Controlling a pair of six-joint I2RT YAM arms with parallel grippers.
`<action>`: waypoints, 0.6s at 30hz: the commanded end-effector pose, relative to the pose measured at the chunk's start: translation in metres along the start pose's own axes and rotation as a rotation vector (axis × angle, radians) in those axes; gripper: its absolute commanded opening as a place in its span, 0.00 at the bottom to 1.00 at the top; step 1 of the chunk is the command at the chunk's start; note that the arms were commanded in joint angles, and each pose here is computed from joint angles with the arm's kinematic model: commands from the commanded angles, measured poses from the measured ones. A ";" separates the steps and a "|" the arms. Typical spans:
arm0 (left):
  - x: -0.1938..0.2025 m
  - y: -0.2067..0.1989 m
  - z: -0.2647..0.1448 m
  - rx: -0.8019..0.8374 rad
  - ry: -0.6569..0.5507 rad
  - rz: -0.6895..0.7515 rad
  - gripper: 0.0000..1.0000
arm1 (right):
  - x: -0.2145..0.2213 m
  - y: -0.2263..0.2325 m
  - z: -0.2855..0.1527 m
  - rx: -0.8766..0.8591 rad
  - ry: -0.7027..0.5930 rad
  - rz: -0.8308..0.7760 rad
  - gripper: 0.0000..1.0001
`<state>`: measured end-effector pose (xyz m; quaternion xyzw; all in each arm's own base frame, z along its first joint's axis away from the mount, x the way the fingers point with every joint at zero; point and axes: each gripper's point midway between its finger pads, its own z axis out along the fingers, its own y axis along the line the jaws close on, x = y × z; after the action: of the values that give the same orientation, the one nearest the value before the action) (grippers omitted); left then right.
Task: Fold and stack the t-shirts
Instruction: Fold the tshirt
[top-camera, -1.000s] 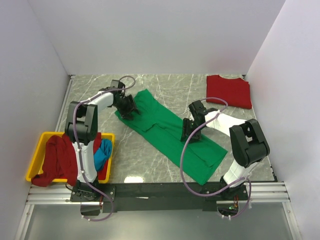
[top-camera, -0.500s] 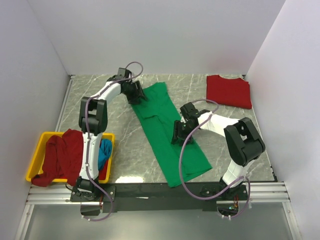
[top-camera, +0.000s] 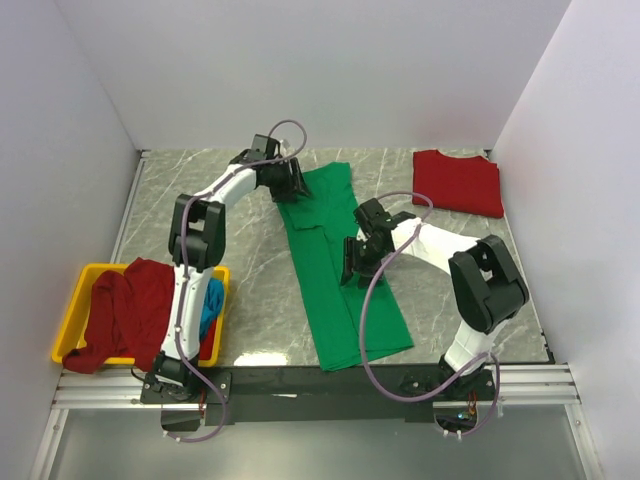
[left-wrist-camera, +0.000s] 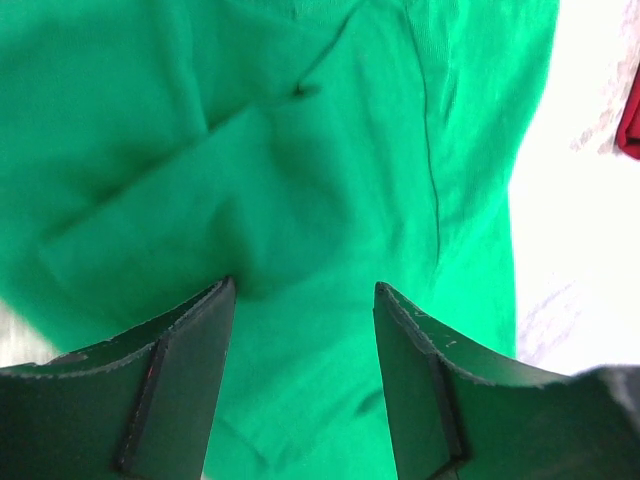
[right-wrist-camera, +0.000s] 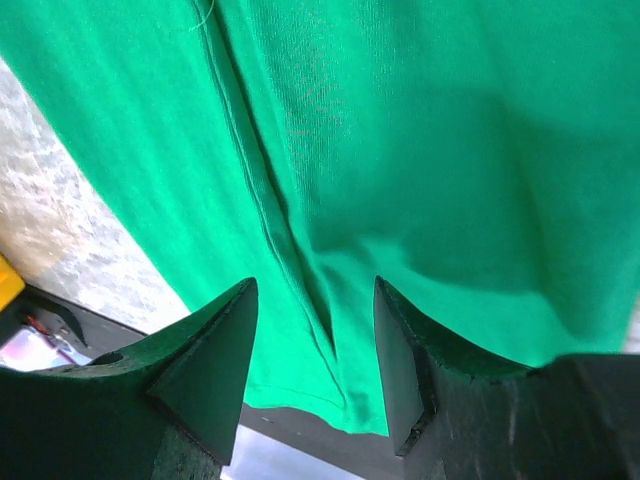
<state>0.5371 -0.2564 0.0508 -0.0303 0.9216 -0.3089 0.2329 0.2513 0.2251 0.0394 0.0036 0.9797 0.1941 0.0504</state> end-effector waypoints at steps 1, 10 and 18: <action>-0.031 -0.048 -0.052 0.080 -0.114 0.049 0.64 | -0.004 0.004 -0.022 0.001 -0.049 -0.060 0.57; 0.018 -0.043 -0.053 0.025 0.019 -0.103 0.64 | 0.015 -0.005 -0.009 -0.017 -0.030 -0.060 0.57; 0.047 -0.009 -0.022 -0.053 0.125 -0.162 0.63 | 0.026 0.003 0.009 -0.057 0.020 -0.044 0.57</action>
<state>0.4877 -0.2611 0.0690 -0.0793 0.9307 -0.3106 0.1760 0.2243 0.2197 0.0292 -0.0191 0.9791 0.1981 0.0410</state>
